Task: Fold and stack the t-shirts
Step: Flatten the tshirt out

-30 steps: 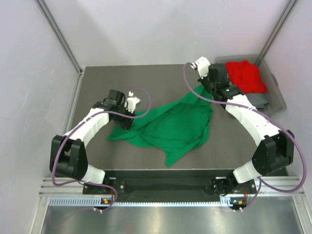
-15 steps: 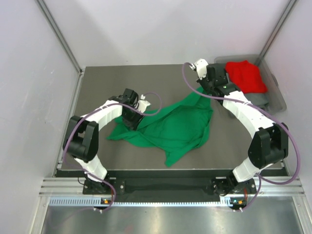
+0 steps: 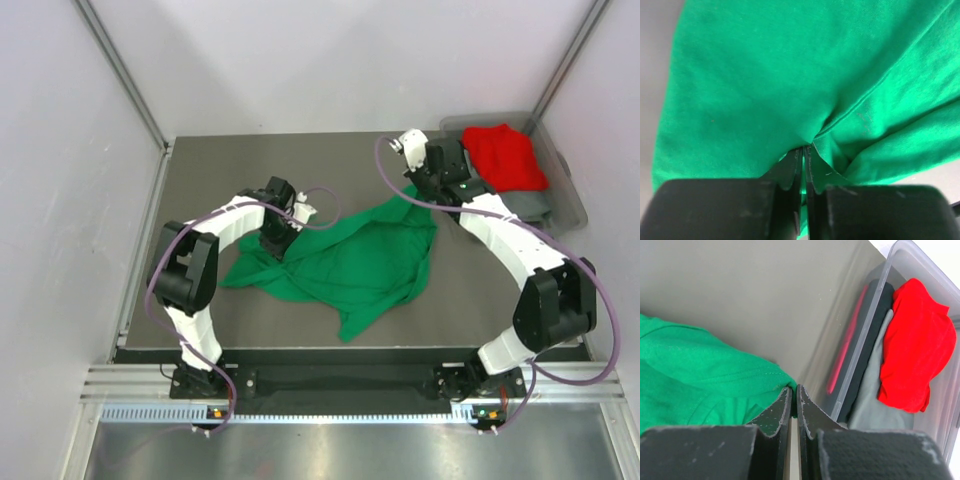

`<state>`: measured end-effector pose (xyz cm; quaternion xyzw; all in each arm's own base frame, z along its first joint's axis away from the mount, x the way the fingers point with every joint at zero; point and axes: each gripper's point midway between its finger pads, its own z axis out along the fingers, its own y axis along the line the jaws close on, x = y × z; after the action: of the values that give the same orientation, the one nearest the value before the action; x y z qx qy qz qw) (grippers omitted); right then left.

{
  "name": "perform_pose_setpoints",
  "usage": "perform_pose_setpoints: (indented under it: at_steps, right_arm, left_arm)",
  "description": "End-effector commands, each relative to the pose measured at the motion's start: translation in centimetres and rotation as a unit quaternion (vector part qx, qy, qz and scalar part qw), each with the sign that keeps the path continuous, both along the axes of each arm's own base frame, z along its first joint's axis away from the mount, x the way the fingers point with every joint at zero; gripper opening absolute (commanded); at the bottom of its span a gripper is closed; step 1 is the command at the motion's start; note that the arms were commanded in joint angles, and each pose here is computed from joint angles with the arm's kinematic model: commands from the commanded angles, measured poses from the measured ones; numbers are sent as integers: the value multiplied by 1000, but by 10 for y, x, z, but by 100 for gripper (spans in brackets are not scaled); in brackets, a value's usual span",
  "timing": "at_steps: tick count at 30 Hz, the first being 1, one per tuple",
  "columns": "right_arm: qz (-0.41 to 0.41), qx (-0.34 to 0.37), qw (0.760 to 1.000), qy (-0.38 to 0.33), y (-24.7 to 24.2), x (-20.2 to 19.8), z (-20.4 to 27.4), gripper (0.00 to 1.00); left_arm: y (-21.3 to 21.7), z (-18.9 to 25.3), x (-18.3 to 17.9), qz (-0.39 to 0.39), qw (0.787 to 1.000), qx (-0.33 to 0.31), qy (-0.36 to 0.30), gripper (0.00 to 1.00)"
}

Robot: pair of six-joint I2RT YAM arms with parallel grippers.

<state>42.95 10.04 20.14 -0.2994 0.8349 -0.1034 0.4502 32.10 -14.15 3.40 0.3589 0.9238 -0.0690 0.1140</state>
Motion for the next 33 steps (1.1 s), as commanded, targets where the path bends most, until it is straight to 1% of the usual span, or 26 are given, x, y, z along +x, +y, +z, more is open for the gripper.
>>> perform_pose_setpoints:
  at_steps: [1,3,5,6,7,8,9,10,14,16,20,21,23,24,26,28,29,30,31,32,33]
  right_arm:
    - [-9,24,999,-45,-5,0,32,0]
    - [-9,27,999,-46,-5,-3,35,0]
    - [-10,30,998,-53,-7,-6,43,0]
    - [-10,31,998,-54,-8,-8,46,0]
    - [-10,31,998,-60,-8,-11,50,0]
    - [-8,38,997,-72,-9,-16,62,0]
    - [-6,39,997,-73,-10,-20,66,0]
    - [-3,42,996,-78,-10,-24,72,0]
    - [7,64,991,-118,-16,-54,106,0]
    - [18,68,989,-127,-18,-68,115,0]
    - [56,87,980,-169,-21,-117,137,0]
    - [67,92,981,-159,-20,-127,133,0]
    - [93,102,978,-154,-18,-150,134,0]
    - [125,108,979,-123,-13,-162,121,0]
    - [140,112,978,-105,-12,-172,104,0]
    - [124,104,981,-111,-17,-165,96,0]
    - [109,97,984,-101,-20,-157,82,0]
    - [80,86,986,-116,-29,-144,84,0]
    - [66,81,988,-112,-31,-136,81,0]
    - [53,73,991,-97,-32,-122,72,0]
    - [19,66,992,-106,-41,-109,76,0]
  left_arm:
    - [-4,12,8,-6,1000,1,-15,0]
    - [-2,20,15,-2,1000,6,-31,0]
    - [0,38,21,0,998,6,-61,0]
    - [4,45,24,4,997,15,-77,0]
    - [7,63,26,7,994,13,-104,0]
    - [8,73,28,5,992,12,-123,0]
    - [15,84,30,11,989,26,-143,0]
    - [19,103,29,13,985,21,-171,0]
    - [31,145,18,6,972,18,-233,0]
    - [36,157,5,1,969,12,-248,0]
    - [44,160,-24,-17,969,2,-245,0]
    - [48,159,-30,-18,970,-2,-242,0]
    - [42,160,-54,-40,971,-45,-229,0]
    - [45,161,-60,-38,972,-53,-228,0]
    - [46,164,-72,-43,970,-70,-229,0]
    - [45,159,-74,-45,971,-77,-224,0]
    - [43,158,-68,-48,969,-77,-231,1]
    - [42,156,-63,-45,968,-76,-234,3]
    - [40,153,-54,-44,968,-73,-234,10]
    - [39,154,-46,-36,967,-72,-241,14]
    - [36,159,-31,-29,962,-73,-261,18]
